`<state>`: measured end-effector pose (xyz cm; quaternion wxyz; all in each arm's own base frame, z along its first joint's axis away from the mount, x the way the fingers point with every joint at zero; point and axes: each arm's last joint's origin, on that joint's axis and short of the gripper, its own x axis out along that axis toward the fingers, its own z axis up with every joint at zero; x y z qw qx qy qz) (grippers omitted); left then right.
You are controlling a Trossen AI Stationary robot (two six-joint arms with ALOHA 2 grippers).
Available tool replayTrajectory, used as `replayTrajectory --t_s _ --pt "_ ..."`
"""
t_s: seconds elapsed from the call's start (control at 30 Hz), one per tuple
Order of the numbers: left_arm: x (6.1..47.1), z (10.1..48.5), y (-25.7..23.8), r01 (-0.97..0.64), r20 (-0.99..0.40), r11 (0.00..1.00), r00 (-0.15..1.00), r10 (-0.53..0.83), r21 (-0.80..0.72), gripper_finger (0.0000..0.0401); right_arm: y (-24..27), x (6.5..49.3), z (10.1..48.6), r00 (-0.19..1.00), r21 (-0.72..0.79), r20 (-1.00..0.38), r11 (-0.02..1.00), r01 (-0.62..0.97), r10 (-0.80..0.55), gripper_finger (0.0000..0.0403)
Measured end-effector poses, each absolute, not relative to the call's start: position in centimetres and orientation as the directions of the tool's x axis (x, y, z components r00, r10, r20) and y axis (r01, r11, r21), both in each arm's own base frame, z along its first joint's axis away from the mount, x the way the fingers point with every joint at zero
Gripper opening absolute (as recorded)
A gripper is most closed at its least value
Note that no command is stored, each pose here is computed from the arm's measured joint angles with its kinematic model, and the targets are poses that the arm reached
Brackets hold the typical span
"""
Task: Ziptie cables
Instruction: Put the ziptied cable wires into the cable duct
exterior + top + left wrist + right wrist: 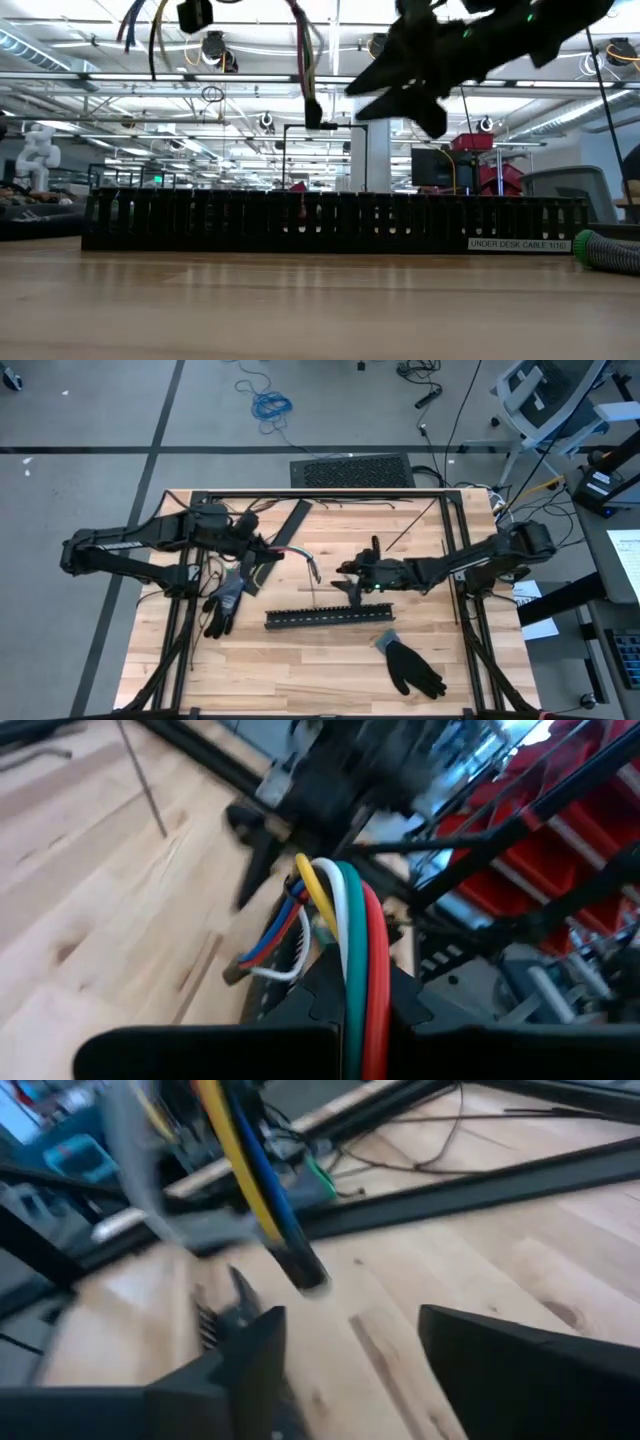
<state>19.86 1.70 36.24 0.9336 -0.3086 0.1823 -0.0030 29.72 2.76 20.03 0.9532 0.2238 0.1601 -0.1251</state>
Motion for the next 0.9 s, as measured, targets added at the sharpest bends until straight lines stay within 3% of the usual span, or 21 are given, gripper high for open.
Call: replayTrajectory --t_s 0.17,0.37,0.77,0.9 --pt "19.6 37.8 1.7 -0.098 -0.299 0.802 0.949 -0.104 -0.59 0.0024 2.5 31.9 18.8 0.937 0.369 -0.296 0.883 0.291 -0.186 0.0265" --pt "19.6 37.7 1.8 -0.121 -0.306 0.791 0.948 -0.086 -0.599 0.0024 2.8 33.3 19.2 0.945 0.33 -0.275 0.905 0.268 -0.18 0.029" --pt "20.1 37.7 1.8 -0.125 -0.301 0.787 0.95 -0.079 -0.604 0.0024 2.2 35.3 20.1 0.942 0.205 -0.272 0.944 0.259 -0.199 0.0284" --pt "20.2 37.7 1.8 -0.121 -0.295 0.788 0.952 -0.079 -0.604 0.0024 2.2 35.1 19.8 0.924 0.181 -0.325 0.946 0.27 -0.202 0.0243"
